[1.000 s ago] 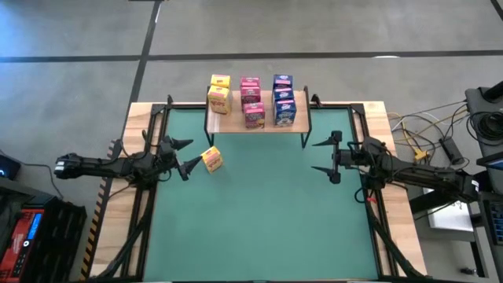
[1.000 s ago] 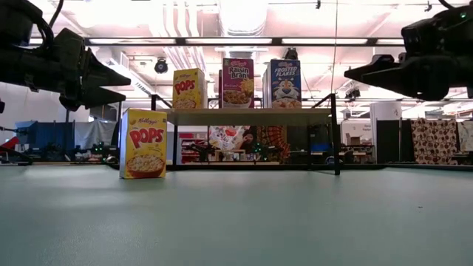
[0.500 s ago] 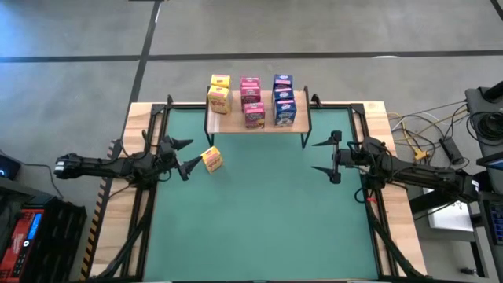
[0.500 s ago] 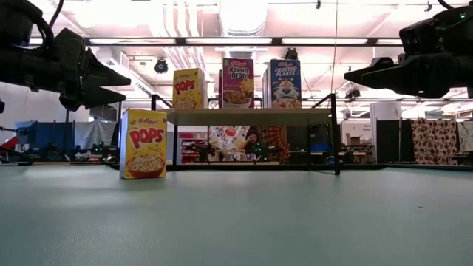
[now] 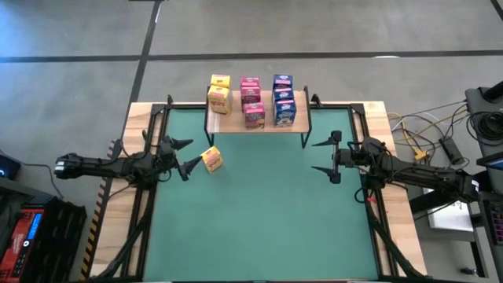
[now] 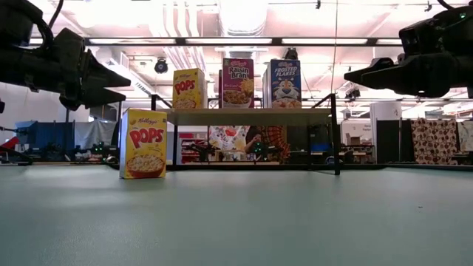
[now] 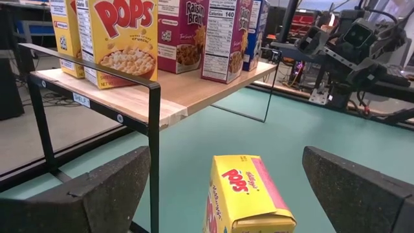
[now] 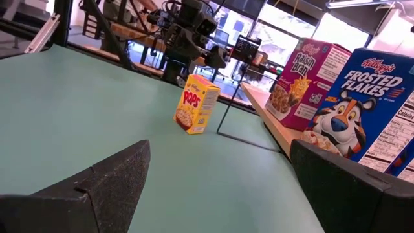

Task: Stack cereal on shelf
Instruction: Put the yellow cereal box on the shelf

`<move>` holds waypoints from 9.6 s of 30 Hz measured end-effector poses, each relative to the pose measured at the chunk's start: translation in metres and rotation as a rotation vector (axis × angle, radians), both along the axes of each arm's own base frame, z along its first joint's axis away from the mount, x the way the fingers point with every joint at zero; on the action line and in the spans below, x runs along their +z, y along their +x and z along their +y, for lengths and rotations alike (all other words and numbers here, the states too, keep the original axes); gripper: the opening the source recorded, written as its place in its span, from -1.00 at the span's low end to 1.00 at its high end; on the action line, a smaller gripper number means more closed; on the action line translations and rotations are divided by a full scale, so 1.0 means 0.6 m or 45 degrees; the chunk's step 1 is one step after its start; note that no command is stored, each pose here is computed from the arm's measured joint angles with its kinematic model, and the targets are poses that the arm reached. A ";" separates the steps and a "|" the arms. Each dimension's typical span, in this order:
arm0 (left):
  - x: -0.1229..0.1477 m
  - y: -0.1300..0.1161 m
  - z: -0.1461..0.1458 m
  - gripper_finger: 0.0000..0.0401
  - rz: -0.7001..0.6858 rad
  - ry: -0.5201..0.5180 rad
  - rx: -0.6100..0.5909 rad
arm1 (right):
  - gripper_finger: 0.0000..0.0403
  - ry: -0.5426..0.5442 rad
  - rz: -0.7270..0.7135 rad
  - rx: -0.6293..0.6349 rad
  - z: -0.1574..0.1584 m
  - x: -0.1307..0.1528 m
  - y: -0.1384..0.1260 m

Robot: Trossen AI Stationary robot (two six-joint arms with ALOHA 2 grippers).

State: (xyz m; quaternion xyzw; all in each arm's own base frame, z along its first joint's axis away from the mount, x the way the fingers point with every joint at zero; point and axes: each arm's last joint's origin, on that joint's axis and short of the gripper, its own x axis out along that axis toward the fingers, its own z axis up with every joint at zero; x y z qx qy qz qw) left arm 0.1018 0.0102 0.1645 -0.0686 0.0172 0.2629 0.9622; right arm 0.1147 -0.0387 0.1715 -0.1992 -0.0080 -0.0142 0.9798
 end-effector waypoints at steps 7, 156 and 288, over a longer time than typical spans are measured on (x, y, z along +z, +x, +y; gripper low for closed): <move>0.000 0.000 0.000 0.93 0.004 0.004 0.000 | 0.78 0.000 0.000 0.000 0.000 0.000 0.000; 0.076 0.252 0.033 -0.20 0.982 -0.818 0.460 | 0.78 0.003 0.009 -0.001 0.000 -0.001 0.000; 0.310 0.269 0.181 0.02 1.397 0.275 -0.315 | 0.78 0.003 0.009 -0.001 0.000 -0.001 0.000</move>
